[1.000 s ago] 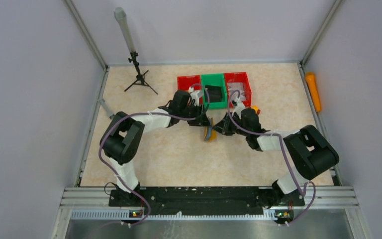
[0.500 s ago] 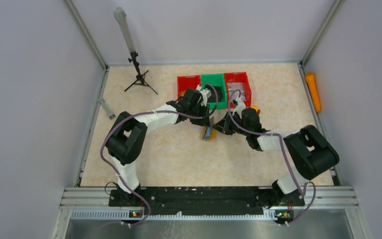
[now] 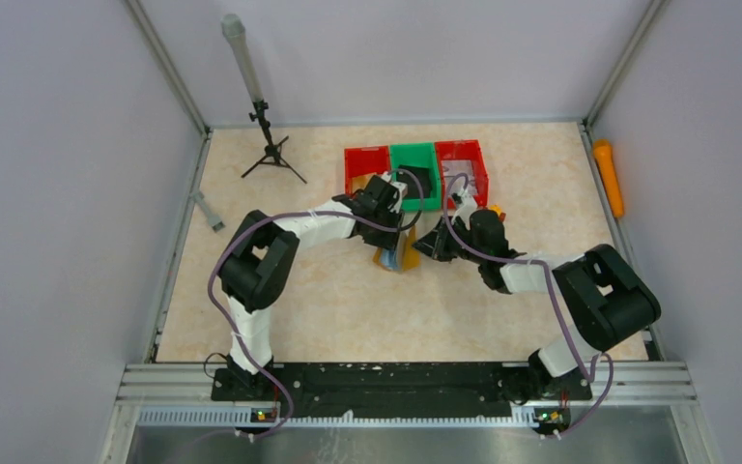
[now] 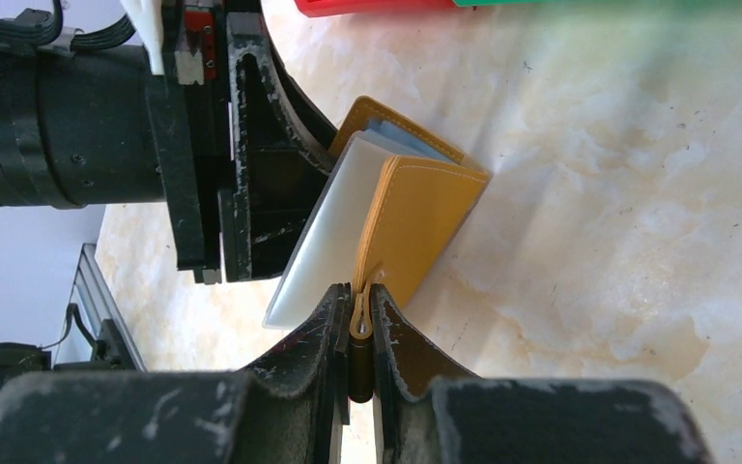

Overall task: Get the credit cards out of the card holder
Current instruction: Place the card holder at the center of the board, then close the card holder at the center of the board.

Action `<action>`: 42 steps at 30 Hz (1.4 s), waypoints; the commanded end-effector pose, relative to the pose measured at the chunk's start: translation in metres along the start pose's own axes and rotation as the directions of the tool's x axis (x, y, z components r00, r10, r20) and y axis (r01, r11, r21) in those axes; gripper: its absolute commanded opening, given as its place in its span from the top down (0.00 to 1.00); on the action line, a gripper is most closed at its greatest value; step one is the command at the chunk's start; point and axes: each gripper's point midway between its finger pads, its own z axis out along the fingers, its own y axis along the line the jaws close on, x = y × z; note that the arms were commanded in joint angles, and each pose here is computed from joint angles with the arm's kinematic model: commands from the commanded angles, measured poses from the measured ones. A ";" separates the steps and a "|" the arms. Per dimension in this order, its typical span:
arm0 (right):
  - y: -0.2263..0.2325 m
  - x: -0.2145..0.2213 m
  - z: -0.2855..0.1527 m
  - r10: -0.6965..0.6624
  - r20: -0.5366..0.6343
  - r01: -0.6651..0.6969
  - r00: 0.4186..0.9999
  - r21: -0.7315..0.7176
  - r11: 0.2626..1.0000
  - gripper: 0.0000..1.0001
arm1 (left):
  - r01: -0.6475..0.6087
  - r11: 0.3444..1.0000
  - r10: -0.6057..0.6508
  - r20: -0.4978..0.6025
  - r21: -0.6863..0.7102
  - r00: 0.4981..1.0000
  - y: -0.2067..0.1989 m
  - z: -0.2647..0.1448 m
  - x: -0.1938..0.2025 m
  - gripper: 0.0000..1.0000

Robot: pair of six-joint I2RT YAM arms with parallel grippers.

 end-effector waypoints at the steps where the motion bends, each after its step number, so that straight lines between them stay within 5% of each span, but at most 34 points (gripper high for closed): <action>1: 0.017 -0.025 -0.002 -0.045 0.076 0.049 0.996 -0.044 0.998 0.95 | 0.004 1.000 -0.005 0.041 0.023 0.999 0.000 -0.016 0.000 0.56; 9: 0.011 -0.026 -0.003 -0.058 0.074 0.058 0.996 -0.006 0.998 0.94 | 0.159 0.945 -0.214 0.174 0.286 0.961 0.002 -0.047 -0.019 0.44; 16: 0.011 -0.028 -0.006 -0.087 0.080 0.087 0.993 0.004 0.996 0.91 | 0.224 0.923 -0.296 0.203 0.314 0.934 0.016 -0.054 -0.024 0.39; 22: 0.020 -0.026 -0.009 -0.111 0.077 0.114 0.991 -0.045 0.992 0.65 | 0.251 0.918 -0.320 0.200 0.309 0.926 0.023 -0.053 -0.024 0.37; 33: 0.066 -0.010 -0.004 -0.084 0.024 0.087 0.996 -0.338 0.937 0.62 | 0.246 0.898 -0.320 0.157 0.365 0.935 0.013 -0.046 -0.021 0.67; 42: 0.023 0.023 0.032 -0.067 -0.156 0.040 0.985 -0.171 0.984 0.59 | 0.279 0.911 -0.317 0.086 0.303 0.944 0.020 -0.031 -0.011 0.79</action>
